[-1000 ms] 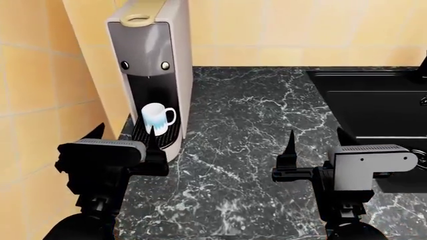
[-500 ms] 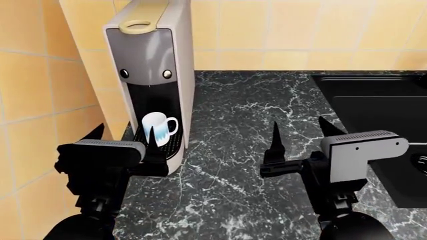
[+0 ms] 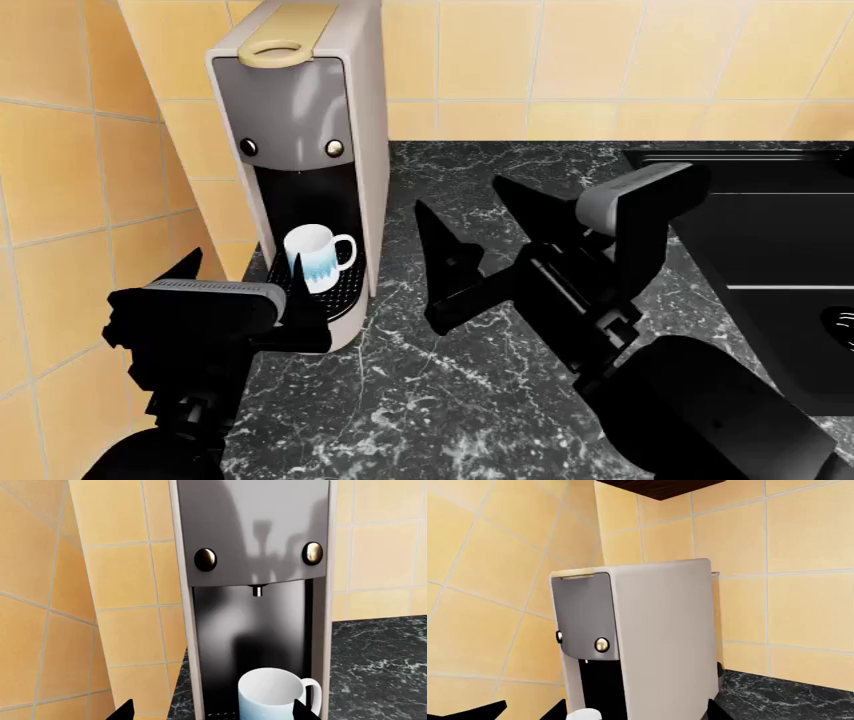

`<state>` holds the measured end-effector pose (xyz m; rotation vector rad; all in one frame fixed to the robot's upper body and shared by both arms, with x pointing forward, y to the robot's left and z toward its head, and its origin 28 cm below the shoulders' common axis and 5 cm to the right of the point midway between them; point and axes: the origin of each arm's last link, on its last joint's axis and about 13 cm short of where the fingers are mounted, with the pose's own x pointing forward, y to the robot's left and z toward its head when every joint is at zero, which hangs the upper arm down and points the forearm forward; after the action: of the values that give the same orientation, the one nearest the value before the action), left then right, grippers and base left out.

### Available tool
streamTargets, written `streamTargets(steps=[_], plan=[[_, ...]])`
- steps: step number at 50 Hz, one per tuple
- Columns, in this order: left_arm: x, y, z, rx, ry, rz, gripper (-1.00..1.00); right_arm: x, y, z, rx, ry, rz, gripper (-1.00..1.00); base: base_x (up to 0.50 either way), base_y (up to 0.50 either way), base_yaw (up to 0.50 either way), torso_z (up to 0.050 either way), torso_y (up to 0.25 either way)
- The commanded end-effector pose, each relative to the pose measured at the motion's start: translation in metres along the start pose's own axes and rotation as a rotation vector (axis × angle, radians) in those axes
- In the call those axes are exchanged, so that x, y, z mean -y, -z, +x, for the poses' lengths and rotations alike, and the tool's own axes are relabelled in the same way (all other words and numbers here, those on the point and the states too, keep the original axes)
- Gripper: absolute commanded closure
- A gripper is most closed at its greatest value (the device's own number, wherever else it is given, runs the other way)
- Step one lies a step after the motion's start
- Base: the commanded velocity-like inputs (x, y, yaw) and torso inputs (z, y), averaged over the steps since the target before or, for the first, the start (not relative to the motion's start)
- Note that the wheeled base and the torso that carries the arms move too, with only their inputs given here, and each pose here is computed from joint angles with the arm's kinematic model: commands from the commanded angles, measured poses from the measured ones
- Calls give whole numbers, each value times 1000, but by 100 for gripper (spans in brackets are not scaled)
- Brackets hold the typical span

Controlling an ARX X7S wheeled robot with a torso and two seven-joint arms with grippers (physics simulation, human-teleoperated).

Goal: Press the button on the coffee machine to serve coffee.

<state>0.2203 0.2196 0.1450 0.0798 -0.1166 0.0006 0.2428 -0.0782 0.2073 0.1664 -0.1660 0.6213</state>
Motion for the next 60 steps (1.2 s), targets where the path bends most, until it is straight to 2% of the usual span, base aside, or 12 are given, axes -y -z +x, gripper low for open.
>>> streamTargets(steps=[1, 4, 7, 8, 15, 24, 35, 36, 47, 54, 56, 60], plan=[[-1, 1, 1, -3, -2, 4, -100, -7, -20, 18, 39, -135, 173, -100, 0, 0, 0, 0, 0], [-1, 2, 1, -4, -1, 4, -100, -4, -22, 22, 42, -144, 244, -100, 0, 0, 0, 0, 0], [-1, 2, 1, -3, 0, 6, -100, -2, -24, 28, 28, -142, 243, -100, 0, 0, 0, 0, 0], [0, 2, 1, -4, 0, 6, -100, -1, -25, 31, 23, -148, 273, -100, 0, 0, 0, 0, 0], [0, 2, 1, -4, -1, 7, -100, 2, -21, 44, -17, -128, 278, -100, 0, 0, 0, 0, 0], [0, 3, 1, -6, -3, 7, -100, -6, -15, 54, -73, -182, 263, -100, 0, 0, 0, 0, 0], [-1, 3, 1, -6, -4, 3, -100, -3, -8, 68, -98, -180, 265, -100, 0, 0, 0, 0, 0], [-2, 2, 1, -6, -5, 3, -100, -4, -8, 68, -91, -179, 261, 100, 0, 0, 0, 0, 0], [-1, 5, 1, -9, -8, 4, -100, -8, -4, 72, -100, -186, 224, 100, 0, 0, 0, 0, 0], [-4, 6, 0, -12, -4, 6, -100, -7, -4, 81, -104, -185, 126, 100, 0, 0, 0, 0, 0], [-3, 6, 1, -13, -4, 4, -100, -7, -7, 83, -101, -159, 57, 100, 0, 0, 0, 0, 0], [-2, 7, 1, -15, -3, 4, -100, -7, -5, 86, -108, -145, 13, 100, 0, 0, 0, 0, 0]])
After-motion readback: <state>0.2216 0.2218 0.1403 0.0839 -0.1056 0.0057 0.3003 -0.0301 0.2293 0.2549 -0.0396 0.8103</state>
